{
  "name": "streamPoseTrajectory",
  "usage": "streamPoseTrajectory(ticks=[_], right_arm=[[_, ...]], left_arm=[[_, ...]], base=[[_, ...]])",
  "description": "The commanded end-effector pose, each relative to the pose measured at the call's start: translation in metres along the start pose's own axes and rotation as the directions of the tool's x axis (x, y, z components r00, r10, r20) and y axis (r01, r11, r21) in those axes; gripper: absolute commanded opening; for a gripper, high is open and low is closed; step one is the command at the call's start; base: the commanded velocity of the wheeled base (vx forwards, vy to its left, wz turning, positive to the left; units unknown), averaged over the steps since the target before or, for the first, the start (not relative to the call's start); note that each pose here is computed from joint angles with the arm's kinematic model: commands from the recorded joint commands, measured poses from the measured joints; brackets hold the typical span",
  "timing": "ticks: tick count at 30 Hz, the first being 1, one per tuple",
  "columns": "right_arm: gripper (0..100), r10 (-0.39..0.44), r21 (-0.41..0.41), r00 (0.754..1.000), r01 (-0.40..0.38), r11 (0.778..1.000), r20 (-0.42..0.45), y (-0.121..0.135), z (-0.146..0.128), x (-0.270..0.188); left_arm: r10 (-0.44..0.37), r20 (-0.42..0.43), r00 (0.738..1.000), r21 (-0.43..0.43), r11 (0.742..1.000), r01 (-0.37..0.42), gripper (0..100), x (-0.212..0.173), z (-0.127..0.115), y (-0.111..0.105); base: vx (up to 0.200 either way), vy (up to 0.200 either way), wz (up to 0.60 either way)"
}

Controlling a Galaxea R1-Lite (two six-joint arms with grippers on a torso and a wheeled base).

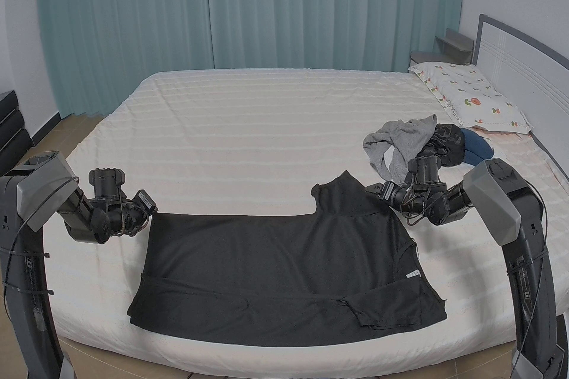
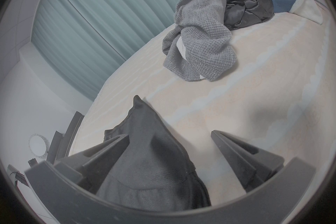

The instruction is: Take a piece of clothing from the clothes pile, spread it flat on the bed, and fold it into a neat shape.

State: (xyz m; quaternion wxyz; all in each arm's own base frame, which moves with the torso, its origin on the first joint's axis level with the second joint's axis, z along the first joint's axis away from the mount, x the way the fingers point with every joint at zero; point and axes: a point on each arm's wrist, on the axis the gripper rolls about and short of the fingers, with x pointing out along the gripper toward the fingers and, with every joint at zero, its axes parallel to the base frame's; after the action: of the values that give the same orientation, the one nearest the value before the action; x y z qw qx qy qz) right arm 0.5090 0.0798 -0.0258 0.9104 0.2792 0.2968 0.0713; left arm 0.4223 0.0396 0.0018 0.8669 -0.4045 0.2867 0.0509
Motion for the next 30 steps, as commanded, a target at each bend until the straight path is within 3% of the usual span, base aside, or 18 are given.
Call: streamPoseTrajectory(ticks=[1,20,24,30], right_arm=[[0,-0.007,0.003,1.0,0.007,1.0,-0.014,-0.004,-0.006,0.004],[0,-0.009,0.022,1.0,0.009,1.0,-0.004,-0.006,0.006,-0.017],[0,0.034,0.045,0.997,-0.038,0.998,0.075,0.002,0.017,-0.026],[0,0.046,0.047,0.993,-0.051,0.998,0.105,0.006,0.023,-0.035]], left_arm=[[-0.002,0.001,1.0,0.0,1.0,0.002,0,-0.001,0.0,-0.001],[-0.02,0.022,1.0,0.018,1.0,0.019,0,-0.006,0.006,-0.009],[-0.034,0.05,0.998,0.02,0.999,0.033,0,-0.016,0.014,-0.015],[-0.039,0.088,0.995,0.042,0.998,0.036,0,-0.031,0.028,-0.018]], base=[[0.0,0.0,0.0],[0.0,0.0,0.0],[0.0,0.0,0.0],[0.0,0.0,0.0]])
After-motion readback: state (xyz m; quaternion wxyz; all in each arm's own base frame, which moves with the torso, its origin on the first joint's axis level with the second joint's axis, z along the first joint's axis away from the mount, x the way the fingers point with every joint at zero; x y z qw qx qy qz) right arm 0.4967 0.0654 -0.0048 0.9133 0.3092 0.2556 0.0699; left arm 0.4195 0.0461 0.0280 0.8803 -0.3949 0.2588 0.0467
